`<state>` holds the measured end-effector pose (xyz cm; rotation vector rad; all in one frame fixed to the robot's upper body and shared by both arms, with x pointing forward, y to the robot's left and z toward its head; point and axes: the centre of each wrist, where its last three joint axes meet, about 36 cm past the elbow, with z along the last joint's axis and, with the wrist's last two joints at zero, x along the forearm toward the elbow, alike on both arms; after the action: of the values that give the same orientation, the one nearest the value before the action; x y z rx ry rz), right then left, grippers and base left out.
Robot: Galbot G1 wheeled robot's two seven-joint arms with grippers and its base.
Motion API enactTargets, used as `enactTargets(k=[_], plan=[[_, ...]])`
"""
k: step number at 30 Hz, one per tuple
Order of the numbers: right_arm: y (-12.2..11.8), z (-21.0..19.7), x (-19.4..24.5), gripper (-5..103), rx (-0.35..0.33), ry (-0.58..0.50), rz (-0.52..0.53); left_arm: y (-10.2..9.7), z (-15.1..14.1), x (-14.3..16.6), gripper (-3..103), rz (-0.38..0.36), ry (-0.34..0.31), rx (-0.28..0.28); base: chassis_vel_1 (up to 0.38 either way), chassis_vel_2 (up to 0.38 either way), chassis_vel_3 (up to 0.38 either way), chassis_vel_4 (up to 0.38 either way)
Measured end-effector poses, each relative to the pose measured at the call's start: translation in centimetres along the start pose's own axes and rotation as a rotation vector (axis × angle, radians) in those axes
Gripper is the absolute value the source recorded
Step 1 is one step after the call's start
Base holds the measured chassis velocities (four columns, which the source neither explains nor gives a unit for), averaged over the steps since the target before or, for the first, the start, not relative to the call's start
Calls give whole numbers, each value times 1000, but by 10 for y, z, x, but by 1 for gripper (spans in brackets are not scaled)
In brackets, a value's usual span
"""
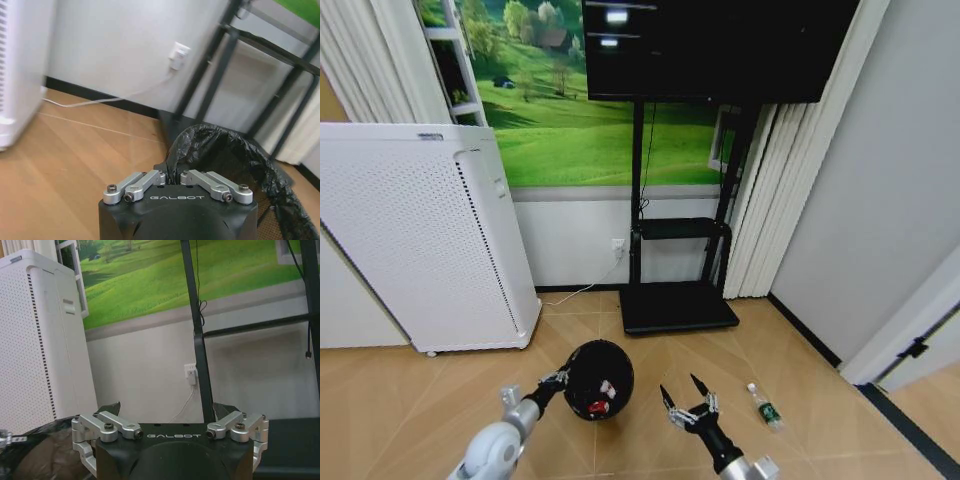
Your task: Pick up the trash bin and place the garbage on the floor into it.
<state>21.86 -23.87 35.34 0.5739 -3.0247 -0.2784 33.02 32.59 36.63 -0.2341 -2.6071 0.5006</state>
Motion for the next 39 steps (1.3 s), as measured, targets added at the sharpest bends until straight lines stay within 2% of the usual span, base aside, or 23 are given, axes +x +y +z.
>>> enactTargets(k=[1, 3, 11, 21, 24, 25, 26, 27, 28, 30, 31, 32, 33, 36, 37, 39], plan=[[0, 0, 0, 100, 0, 0, 0, 0, 0, 0, 7, 0, 0, 0, 0, 0, 0, 0], [-6, 0, -7, 100, 1, -2, 15, 16, -10, 11, 7, -51, -35, 26, -41, -38, 67, 59], [-27, 18, -14, 100, 14, 35, 67, 40, -18, 27, 7, -107, -87, 66, -124, -124, 129, 125], [-42, 41, -31, 100, 8, 80, 160, 50, -21, 33, 7, -123, -97, 68, -208, -216, 216, 227], [-58, 57, -51, 100, 22, 140, 255, 63, -24, 39, 7, -159, -96, 63, -88, -105, 85, 75], [-58, 57, -51, 100, 22, 140, 255, 63, -24, 39, 7, -159, -96, 63, -40, -78, 13, 43], [-65, 63, -57, 100, 33, 175, 284, 67, -25, 41, 7, -173, -98, 64, 0, 0, 0, 0], [-81, 74, -66, 100, 58, 259, 342, 74, -26, 46, 7, -191, -103, 66, 75, 57, -41, -69], [-81, 74, -66, 100, 58, 259, 342, 74, -26, 46, 7, -191, -103, 66, 75, 57, -41, -69], [-108, 89, -73, 100, 97, 377, 394, 82, -27, 55, 7, -206, -108, 67, 83, 86, -65, -64], [-108, 89, -73, 100, 97, 377, 394, 82, -27, 55, 7, -206, -108, 67, 90, 86, -55, -58], [-126, 99, -75, 100, 128, 439, 415, 85, -26, 60, 7, -210, -107, 68, 40, 73, -31, -43], [-126, 99, -75, 100, 128, 439, 415, 85, -26, 60, 7, -210, -107, 68, 40, 73, -31, -43], [-160, 113, -81, 100, 185, 534, 437, 90, -23, 69, 7, -213, -107, 72, 0, 0, 0, 0], [-160, 113, -81, 100, 185, 534, 437, 90, -23, 69, 7, -213, -107, 72, 0, 0, 0, 0], [-178, 125, -84, 100, 217, 597, 445, 90, -20, 73, 7, -214, -107, 75, 0, 0, 0, 0]])
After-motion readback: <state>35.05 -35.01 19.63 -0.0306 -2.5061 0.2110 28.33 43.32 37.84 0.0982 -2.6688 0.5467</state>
